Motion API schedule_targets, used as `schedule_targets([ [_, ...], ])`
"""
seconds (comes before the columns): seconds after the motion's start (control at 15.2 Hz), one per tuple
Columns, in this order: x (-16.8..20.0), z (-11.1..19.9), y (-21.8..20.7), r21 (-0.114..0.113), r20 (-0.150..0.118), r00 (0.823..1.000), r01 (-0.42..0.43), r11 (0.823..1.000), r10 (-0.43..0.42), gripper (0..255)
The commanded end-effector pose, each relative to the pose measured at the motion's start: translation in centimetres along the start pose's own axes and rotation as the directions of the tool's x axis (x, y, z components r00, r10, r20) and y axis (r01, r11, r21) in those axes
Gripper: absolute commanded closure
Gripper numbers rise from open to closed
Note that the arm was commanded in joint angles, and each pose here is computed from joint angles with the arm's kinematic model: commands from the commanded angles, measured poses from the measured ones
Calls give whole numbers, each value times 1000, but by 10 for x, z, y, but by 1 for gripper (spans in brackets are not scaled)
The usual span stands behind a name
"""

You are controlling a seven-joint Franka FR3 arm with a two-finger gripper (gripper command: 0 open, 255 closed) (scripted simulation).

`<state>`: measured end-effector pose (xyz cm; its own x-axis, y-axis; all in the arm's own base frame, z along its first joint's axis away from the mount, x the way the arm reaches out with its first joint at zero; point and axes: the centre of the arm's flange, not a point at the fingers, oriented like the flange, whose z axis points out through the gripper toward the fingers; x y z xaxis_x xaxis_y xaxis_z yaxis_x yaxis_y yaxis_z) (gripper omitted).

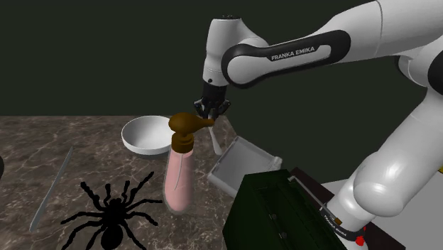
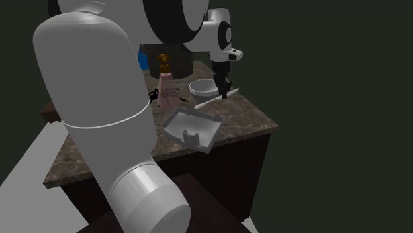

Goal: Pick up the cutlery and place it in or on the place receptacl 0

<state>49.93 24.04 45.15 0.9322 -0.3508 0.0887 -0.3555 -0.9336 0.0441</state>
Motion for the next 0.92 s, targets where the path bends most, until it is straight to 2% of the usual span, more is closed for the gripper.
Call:
schedule_targets([
  [0.0, 0, -11, 1, 0, 0, 1000, 0, 1000, 0, 255],
  [0.66, 5, -62, 4, 0, 1, 1000, 0, 1000, 0, 255],
  [0.86, -31, -66, 21, 0, 0, 1000, 0, 1000, 0, 255],
])
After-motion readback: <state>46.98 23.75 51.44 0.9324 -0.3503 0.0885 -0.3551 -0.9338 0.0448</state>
